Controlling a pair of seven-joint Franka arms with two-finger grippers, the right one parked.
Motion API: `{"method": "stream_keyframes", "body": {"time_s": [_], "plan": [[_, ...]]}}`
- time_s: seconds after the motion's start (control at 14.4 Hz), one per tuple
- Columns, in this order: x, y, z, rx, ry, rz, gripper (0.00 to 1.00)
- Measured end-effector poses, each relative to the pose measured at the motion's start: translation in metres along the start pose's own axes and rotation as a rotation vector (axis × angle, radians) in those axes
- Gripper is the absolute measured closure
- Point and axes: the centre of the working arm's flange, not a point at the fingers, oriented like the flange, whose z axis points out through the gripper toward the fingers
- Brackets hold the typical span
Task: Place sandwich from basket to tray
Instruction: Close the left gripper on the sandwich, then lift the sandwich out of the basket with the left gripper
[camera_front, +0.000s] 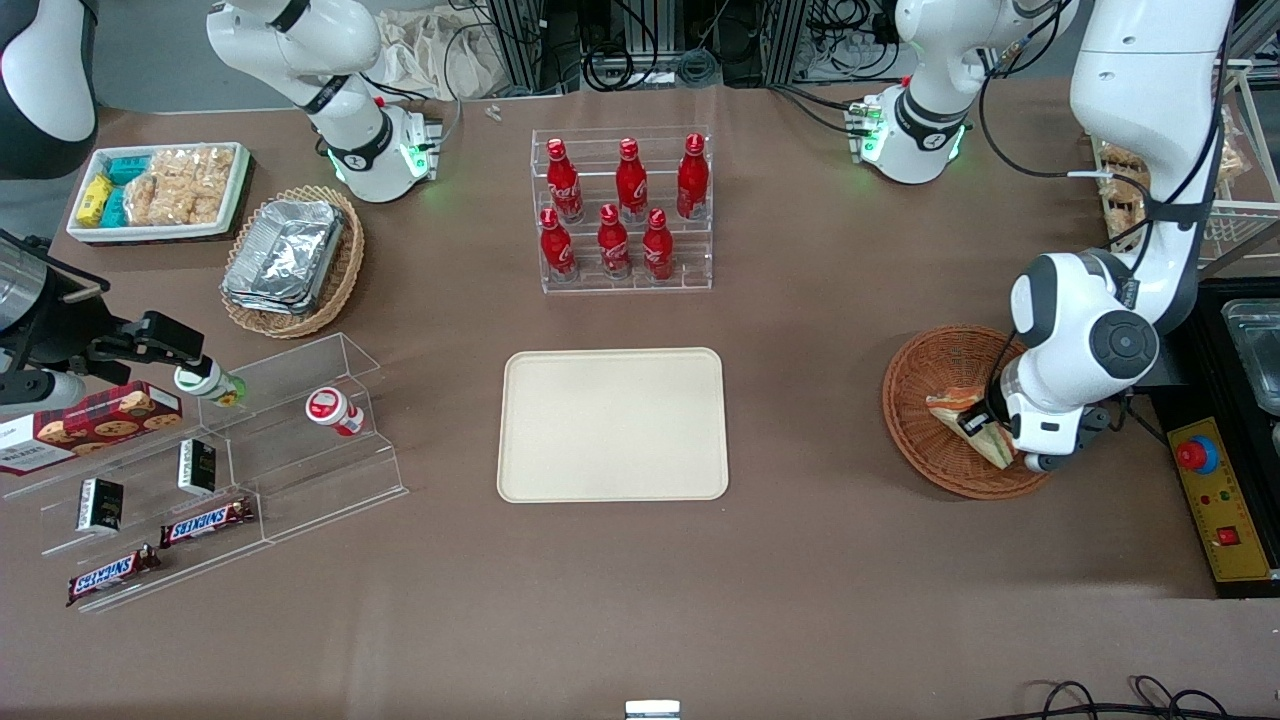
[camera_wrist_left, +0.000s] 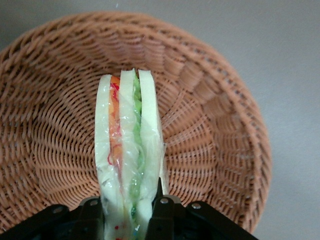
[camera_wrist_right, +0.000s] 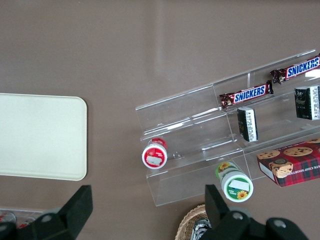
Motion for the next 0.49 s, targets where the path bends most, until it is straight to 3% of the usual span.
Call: {"method": "stream_keyframes", "body": {"time_s": [0.07, 0.35, 0.49], "plan": [[0.003, 0.003, -0.008, 0.004, -0.005, 0.0, 0.7], [0.023, 0.02, -0.087, 0.072, -0.091, 0.001, 0.79], [0.031, 0.028, -0.148, 0.077, -0.1, 0.004, 0.84]]}}
